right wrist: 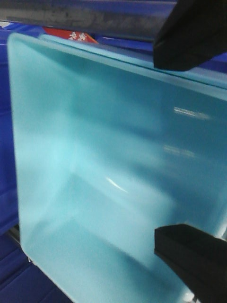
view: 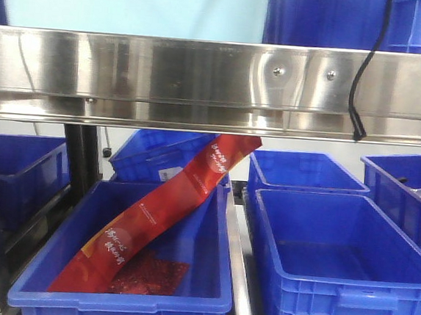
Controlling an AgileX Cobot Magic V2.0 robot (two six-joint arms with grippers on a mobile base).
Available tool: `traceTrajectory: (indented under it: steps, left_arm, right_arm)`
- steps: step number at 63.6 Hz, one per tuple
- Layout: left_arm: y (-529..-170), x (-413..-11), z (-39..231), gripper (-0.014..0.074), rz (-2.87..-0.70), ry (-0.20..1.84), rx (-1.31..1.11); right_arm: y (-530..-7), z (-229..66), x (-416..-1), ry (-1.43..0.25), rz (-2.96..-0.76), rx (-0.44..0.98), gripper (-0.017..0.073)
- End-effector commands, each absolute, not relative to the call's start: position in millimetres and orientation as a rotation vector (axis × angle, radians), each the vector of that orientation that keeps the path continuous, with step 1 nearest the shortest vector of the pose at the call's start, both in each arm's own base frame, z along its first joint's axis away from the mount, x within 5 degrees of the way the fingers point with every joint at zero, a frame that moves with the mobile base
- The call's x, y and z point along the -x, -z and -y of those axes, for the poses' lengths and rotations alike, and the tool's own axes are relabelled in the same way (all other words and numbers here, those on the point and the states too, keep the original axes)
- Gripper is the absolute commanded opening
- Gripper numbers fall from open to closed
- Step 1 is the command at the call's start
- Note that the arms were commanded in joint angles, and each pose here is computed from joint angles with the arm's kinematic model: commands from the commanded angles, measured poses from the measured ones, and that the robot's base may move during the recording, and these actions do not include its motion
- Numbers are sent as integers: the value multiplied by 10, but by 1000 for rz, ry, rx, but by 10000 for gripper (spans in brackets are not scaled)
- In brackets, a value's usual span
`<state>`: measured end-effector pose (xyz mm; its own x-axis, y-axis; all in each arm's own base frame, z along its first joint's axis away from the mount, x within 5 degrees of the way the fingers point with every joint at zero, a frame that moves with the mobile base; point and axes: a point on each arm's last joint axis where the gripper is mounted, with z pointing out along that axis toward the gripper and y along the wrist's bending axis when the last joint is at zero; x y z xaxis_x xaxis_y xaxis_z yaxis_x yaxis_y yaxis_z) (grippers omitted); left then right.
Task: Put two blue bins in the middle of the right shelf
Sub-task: 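Push the turquoise bin onto the upper shelf and open both grippers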
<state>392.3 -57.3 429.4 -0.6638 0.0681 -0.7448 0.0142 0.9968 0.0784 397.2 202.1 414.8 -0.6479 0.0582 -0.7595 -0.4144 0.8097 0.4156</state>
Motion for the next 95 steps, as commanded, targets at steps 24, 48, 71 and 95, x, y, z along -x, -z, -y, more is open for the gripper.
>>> traceTrajectory:
  steps: [24, 48, 71, 95]
  left_arm:
    - [-5137, -2987, 415, 153, -2138, -18, -14]
    - [-5007, -2662, 347, -111, -2121, -32, -37]
    - [-4108, -2039, 208, -111, -1970, -12, -86]
    - [-3355, -1061, 5, -111, -1737, -31, -30]
  right_arm:
    - [-5108, -1357, -3247, -356, -1966, 313, -165]
    - [-4692, -818, -2928, -185, -1988, 222, -162]
    - [-4009, -587, -2262, -161, -1890, 228, -162]
    - [-3302, -402, -1534, -163, -1766, 244, -162]
